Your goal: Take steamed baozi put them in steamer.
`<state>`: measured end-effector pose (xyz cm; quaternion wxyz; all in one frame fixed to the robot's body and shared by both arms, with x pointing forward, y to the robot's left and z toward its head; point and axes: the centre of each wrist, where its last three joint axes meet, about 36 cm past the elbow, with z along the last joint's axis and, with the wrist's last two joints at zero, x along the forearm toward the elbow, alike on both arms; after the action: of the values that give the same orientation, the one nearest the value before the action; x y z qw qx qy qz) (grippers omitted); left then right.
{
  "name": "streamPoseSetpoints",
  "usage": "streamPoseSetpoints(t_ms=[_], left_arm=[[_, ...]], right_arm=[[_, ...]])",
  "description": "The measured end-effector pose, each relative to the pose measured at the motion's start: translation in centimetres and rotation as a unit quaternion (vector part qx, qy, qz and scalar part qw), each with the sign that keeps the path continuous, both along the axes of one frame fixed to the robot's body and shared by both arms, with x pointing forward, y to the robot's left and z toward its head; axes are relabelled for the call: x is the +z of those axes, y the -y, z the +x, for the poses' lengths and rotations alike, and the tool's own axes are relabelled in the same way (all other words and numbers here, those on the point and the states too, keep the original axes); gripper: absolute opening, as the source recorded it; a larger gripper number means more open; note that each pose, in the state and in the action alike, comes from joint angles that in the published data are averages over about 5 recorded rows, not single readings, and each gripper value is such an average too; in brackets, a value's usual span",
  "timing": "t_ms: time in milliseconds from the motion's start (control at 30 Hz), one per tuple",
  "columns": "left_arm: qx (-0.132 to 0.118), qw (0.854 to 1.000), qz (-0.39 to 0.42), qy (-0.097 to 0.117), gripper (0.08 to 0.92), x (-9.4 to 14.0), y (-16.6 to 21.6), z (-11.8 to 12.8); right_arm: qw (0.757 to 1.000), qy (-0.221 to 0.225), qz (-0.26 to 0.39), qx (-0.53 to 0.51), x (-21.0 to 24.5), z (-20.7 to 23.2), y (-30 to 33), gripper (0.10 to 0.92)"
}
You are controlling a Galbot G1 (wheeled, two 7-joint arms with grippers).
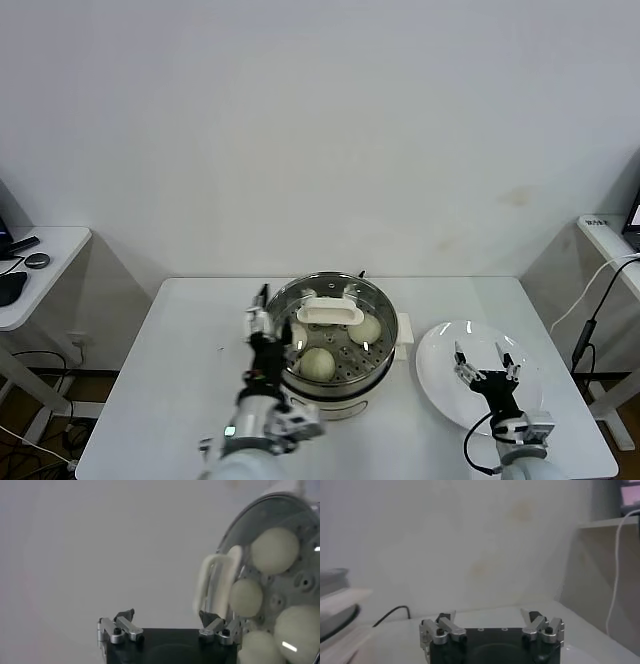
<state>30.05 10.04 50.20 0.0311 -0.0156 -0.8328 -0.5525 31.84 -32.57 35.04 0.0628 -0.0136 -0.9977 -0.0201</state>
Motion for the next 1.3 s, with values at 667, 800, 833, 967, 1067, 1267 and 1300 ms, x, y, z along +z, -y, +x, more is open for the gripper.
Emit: streamPoseSetpoints(t_ms=[667,800,833,967,1067,1267,1300], left_arm=[[0.078,0.931,-0.357,-0.025,0.823,-8.2,-13.4,-4.2],[0.095,0.913,-0.395,-0.045,0.823,-9.1,-13.9,-5.9],[0.099,0.909,-0.402,-0.049,0.823,-9.3,-14.0,-6.3],[0.109,0.897,-0.424,-0.065,0.823,-9.4,-14.3,-7.6],[0.111,0.889,-0.438,-0.075,0.823,-9.2,-14.3,-8.4],[0.110,0.878,-0.459,-0.086,0.823,-8.5,-14.1,-9.5],[0.110,0.876,-0.461,-0.086,0.823,-8.3,-14.1,-9.7]], right_arm=[[0.997,-0.063,-0.019,0.034,-1.0,-6.1,-4.0,0.823],[0.997,-0.064,-0.029,0.042,-0.8,-7.1,-4.4,0.823],[0.996,-0.065,-0.033,0.045,-0.7,-7.3,-4.4,0.823],[0.995,-0.070,-0.047,0.057,0.0,-8.1,-4.7,0.823],[0.993,-0.074,-0.056,0.067,0.8,-8.7,-4.9,0.823],[0.991,-0.076,-0.072,0.078,2.2,-9.3,-5.0,0.823],[0.991,-0.077,-0.073,0.079,2.4,-9.4,-5.0,0.823]])
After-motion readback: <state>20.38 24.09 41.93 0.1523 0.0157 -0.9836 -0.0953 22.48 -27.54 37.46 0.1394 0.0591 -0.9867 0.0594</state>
